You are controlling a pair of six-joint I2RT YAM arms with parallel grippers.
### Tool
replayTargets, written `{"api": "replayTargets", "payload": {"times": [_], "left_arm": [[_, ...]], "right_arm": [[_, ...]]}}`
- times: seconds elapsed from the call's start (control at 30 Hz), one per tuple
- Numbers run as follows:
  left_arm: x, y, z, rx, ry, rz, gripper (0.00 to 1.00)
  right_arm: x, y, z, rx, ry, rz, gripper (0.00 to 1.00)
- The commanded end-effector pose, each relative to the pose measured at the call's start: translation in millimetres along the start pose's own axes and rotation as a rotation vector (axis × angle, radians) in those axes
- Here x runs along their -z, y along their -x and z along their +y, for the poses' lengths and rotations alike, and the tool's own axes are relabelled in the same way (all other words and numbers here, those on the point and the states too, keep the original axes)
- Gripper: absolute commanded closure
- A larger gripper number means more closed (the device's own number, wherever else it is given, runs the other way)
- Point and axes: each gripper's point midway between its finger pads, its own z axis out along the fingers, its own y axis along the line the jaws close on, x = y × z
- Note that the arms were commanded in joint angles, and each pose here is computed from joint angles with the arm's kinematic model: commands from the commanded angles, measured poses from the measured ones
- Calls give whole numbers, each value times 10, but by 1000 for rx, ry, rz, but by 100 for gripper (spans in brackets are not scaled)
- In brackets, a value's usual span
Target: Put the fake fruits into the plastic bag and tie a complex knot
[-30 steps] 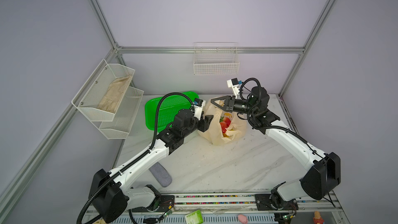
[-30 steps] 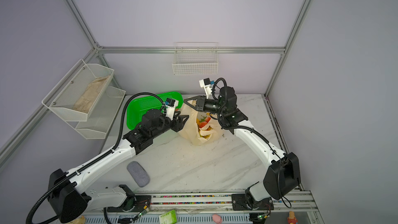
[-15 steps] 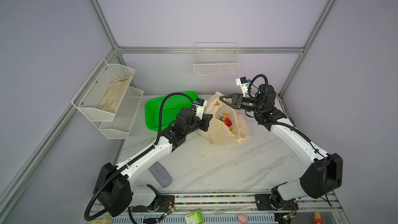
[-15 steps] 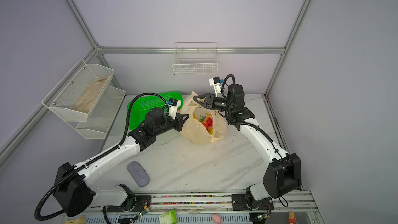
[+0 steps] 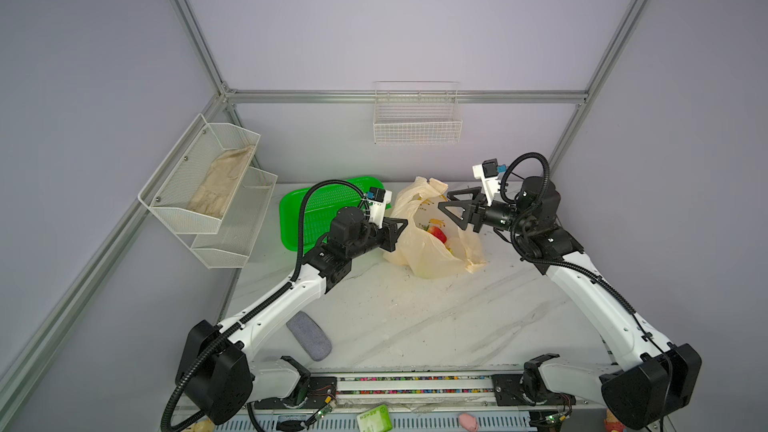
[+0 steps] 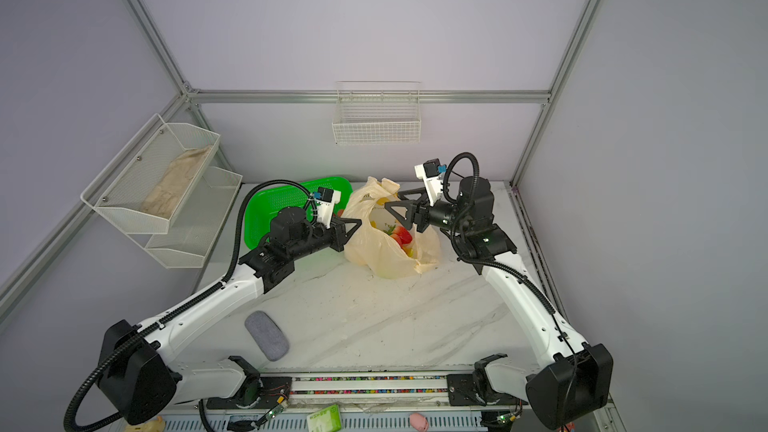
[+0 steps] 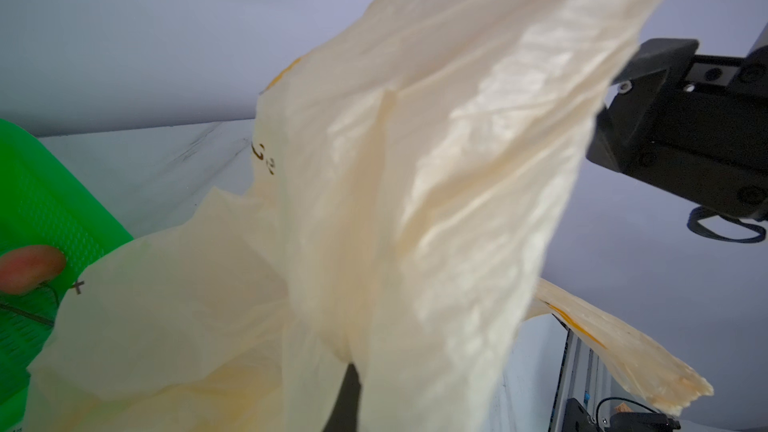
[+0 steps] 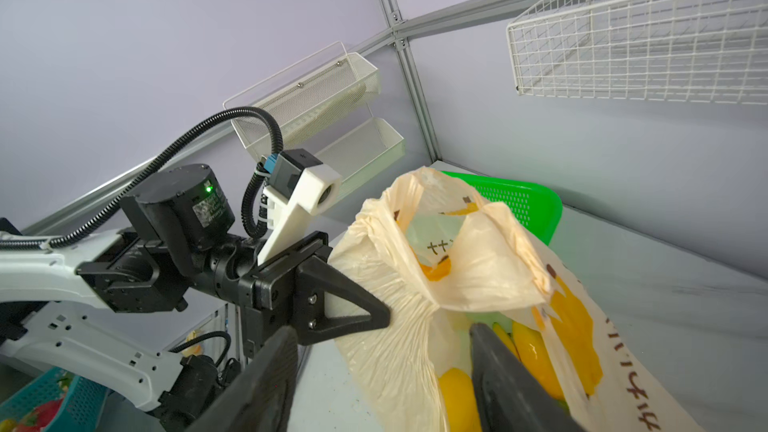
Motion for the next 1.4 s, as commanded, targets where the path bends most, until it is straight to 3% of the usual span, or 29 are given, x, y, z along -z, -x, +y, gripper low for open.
{"api": "replayTargets", "payload": {"times": [0.0,0.13,0.3,0.43,0.6,0.8,1.2,1.37], "left_arm": [[48,4,-34,3,-35,-22,100],[46,4,-43,4,-41,-20,100],[60,0,-32,2,-39,-17,100],[63,12,-36,1,-41,-19,100],[56,16,-37,3,-43,-16,100],[60,28,-39,-1,-44,-17,100],[54,16,-22,-8,-40,-10,100],[55,21,-12,-5,-34,-10,100]], "right_arm": [[85,75,-25,214,-67,-47,32],[96,161,-240,271,-189,-91,31],[0,92,-599,301,-313,-25,27],[-161,5,-524,410,-195,12,13],[-252,97,-550,542,-180,-14,12],[-404,195,-602,601,-142,-35,13],[-525,232,-238,624,88,-22,45],[-495,167,-204,575,89,17,67]]}}
